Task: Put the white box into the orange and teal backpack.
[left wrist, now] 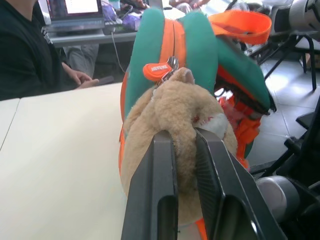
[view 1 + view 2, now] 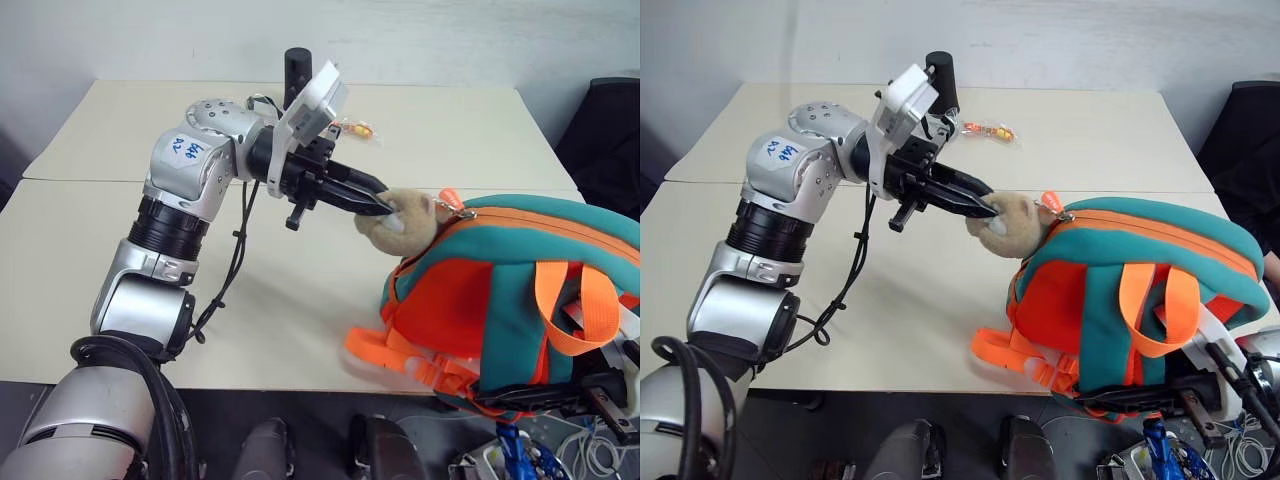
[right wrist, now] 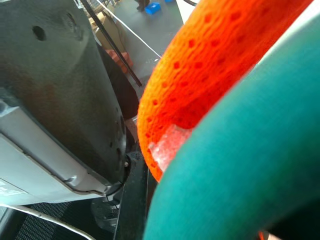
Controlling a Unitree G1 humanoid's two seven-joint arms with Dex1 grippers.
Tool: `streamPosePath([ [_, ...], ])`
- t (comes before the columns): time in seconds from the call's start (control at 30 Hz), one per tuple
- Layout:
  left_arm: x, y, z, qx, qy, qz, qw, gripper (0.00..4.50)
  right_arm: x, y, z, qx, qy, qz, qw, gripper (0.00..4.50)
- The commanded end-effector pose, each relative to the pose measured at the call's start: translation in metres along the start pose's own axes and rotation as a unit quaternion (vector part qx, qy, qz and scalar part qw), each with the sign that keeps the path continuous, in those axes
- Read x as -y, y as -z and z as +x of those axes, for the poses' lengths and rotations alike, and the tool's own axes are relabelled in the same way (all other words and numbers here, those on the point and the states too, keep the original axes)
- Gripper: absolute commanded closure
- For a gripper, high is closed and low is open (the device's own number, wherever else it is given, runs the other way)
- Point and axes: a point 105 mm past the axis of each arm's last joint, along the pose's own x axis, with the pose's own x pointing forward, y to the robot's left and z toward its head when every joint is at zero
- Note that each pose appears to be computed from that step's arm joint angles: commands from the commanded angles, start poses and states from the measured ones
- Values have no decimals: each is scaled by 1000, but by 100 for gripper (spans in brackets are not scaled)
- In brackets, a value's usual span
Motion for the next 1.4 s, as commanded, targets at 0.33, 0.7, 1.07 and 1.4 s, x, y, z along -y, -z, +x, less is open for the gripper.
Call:
streamPosePath([
  [0.33,35,74,-19,-183,46,34,981,426,-7,-7,0,22,-1,-8,1000,450],
  [0.7,35,136,30,-173,-5,15,985,426,-3,-13,-1,38,5,-9,999,450],
  [1.07,32,119,17,-117,-53,-27,991,392,9,-7,-4,28,51,-8,998,450],
  [1.4,62,88,-30,-77,-65,-78,992,68,8,6,-41,32,201,21,979,146],
])
